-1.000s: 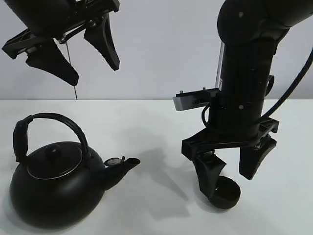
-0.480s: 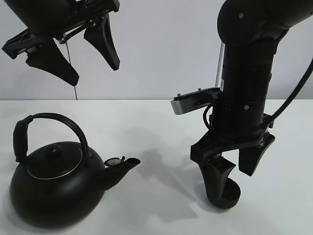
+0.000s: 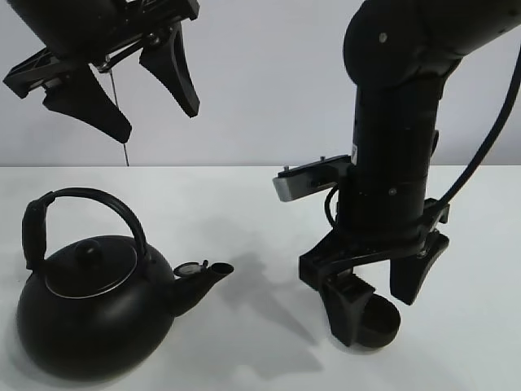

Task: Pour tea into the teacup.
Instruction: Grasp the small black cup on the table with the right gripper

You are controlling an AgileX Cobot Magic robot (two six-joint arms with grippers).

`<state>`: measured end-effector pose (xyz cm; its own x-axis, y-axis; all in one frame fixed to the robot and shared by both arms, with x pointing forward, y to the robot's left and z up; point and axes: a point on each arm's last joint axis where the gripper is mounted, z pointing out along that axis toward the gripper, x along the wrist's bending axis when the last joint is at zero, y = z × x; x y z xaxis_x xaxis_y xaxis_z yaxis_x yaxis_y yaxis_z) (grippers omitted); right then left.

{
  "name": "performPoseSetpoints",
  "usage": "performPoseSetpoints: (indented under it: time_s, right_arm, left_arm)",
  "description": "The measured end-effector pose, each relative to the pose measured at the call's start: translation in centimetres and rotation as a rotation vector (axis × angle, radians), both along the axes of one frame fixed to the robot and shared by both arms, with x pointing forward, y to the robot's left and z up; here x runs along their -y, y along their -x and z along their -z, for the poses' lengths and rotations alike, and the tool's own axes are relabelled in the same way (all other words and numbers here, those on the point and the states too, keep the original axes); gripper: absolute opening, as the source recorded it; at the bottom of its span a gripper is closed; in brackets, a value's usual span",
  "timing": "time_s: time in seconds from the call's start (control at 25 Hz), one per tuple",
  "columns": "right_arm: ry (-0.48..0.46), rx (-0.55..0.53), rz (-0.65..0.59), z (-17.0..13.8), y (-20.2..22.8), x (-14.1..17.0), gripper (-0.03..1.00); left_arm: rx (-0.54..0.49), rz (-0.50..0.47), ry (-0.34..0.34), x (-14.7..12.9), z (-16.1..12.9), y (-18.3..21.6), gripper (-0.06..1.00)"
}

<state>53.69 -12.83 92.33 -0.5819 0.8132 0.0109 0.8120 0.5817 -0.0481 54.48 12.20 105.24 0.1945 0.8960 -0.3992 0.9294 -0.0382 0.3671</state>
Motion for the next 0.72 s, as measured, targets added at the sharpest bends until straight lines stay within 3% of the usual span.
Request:
performPoseSetpoints:
  time_s: [0.6,0.72]
  right_arm:
    - [0.041,-0.029,-0.004,2.6,0.1,-0.8,0.57]
    - [0.039,-0.029,-0.003,2.6,0.1,-0.8,0.50]
  left_arm:
    - [0.000,0.000,0.000,0.0,0.0,0.0,0.52]
    - [0.000,0.000,0.000,0.0,0.0,0.0,0.52]
